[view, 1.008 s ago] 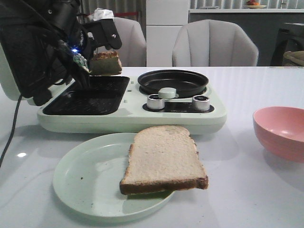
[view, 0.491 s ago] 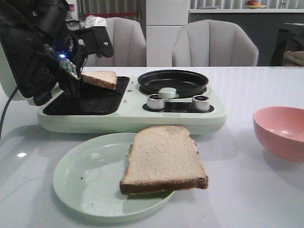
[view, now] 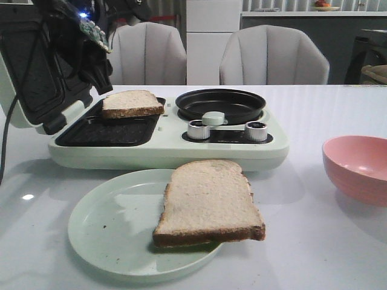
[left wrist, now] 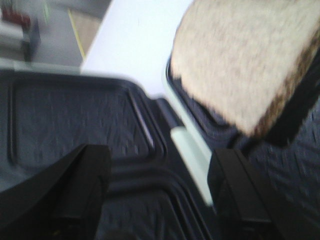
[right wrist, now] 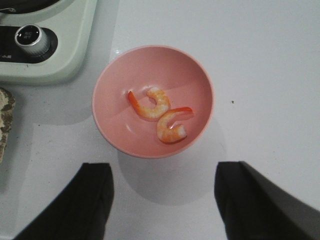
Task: Make breakfast with bread and shrimp
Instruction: 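Lift the bread with the left gripper and lay it on the waffle plate, then withdraw the left gripper from the sandwich maker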
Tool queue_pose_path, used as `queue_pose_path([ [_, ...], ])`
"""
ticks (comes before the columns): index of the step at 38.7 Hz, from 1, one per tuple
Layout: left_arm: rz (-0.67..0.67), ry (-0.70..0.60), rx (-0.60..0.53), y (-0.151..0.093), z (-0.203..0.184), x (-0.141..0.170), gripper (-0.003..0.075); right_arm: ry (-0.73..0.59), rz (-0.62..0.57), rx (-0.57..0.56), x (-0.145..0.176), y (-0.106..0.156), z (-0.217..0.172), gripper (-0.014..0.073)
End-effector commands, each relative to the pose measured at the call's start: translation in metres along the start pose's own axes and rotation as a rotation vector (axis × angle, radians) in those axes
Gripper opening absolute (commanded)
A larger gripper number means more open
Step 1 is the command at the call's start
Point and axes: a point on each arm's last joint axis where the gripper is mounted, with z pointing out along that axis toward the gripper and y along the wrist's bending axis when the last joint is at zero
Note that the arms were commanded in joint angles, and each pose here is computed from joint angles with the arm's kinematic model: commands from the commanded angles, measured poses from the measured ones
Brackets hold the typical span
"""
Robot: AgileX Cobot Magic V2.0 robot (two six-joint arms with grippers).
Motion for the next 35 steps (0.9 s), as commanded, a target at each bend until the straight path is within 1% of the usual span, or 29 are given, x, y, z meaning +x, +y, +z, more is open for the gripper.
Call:
queue_pose_path([
  [1, -0.148, 0.018, -0.020, 0.031, -0.034, -0.001, 0.0477, -0.107, -0.013, 0.008, -0.015, 0.000, -0.007, 0.0542],
  [4, -0.230, 0.030, 0.019, 0.040, -0.050, 0.003, 0.0477, -0.107, -0.013, 0.008, -0.015, 0.000, -0.007, 0.0542],
  [7, -0.324, 0.036, 0.095, 0.050, -0.072, 0.007, 0.0477, -0.107, -0.013, 0.008, -0.015, 0.000, -0.007, 0.0542],
  [9, -0.360, 0.029, 0.145, 0.056, -0.087, 0.010, 0.0477, -0.107, -0.013, 0.008, -0.015, 0.000, -0.007, 0.0542],
  [16, -0.465, -0.054, 0.318, 0.076, -0.140, 0.022, 0.0477, -0.107, -0.013, 0.008, -0.015, 0.000, -0.007, 0.0542],
  [19, -0.504, -0.090, 0.366, 0.081, -0.161, 0.033, 0.0477, -0.107, -0.013, 0.008, -0.015, 0.000, -0.007, 0.0542],
  [25, -0.539, -0.133, 0.394, 0.085, -0.190, 0.063, 0.0477, -0.107, -0.013, 0.008, -0.015, 0.000, -0.007, 0.0542],
  [35, -0.564, -0.153, 0.409, 0.073, -0.217, 0.120, 0.0477, -0.108, -0.003, 0.000, -0.015, 0.000, -0.007, 0.0542],
])
